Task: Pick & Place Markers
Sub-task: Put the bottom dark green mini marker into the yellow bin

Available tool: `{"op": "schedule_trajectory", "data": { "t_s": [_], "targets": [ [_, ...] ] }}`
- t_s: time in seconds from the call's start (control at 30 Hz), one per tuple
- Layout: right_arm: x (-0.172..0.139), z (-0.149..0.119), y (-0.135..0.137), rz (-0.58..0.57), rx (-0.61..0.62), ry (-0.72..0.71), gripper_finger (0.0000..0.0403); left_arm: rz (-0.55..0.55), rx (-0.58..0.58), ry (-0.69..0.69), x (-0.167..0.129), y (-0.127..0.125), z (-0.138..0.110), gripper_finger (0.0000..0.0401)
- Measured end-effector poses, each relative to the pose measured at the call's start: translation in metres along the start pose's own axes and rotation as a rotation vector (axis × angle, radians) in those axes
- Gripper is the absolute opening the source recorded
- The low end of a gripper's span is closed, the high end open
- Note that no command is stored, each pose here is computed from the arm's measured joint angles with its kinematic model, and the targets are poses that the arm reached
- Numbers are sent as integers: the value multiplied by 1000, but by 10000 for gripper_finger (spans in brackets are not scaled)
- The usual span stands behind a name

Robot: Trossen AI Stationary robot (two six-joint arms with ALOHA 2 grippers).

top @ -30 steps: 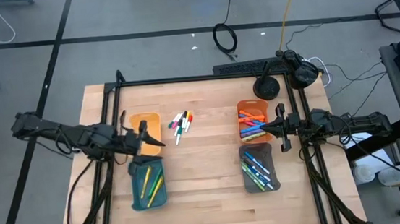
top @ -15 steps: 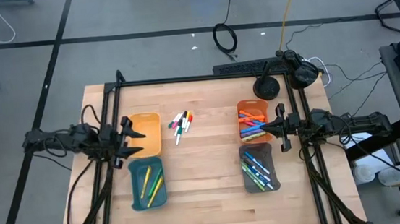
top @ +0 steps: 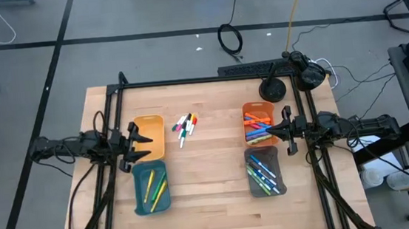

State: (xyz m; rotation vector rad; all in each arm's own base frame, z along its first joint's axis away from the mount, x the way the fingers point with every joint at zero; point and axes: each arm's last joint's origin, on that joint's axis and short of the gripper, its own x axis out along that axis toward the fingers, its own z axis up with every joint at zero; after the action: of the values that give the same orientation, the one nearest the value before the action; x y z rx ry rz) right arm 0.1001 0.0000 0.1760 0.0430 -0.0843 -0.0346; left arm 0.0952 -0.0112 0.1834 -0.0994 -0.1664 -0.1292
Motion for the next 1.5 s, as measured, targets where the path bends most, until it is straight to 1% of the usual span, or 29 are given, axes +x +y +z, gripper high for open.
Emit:
{"op": "schedule_trajectory", "data": {
  "t_s": [0.07, 0.2, 0.43, 0.67, 1.5],
  "targets": [
    [0, 0, 0, 0, 0, 0, 4, -6, 8, 3, 0, 0, 0, 212],
    [0, 0, 0, 0, 0, 0, 4, -43, 62, 40, 0, -1, -3, 212],
    [0, 0, 0, 0, 0, 0, 4, -20, 51, 107, -1, 1, -10, 212],
    [0, 0, 0, 0, 0, 0, 4, -14, 108, 104, -1, 2, -10, 212],
    [0, 0, 0, -1, 0, 0, 4, -14, 100, 116, -1, 2, -10, 212]
  ]
}}
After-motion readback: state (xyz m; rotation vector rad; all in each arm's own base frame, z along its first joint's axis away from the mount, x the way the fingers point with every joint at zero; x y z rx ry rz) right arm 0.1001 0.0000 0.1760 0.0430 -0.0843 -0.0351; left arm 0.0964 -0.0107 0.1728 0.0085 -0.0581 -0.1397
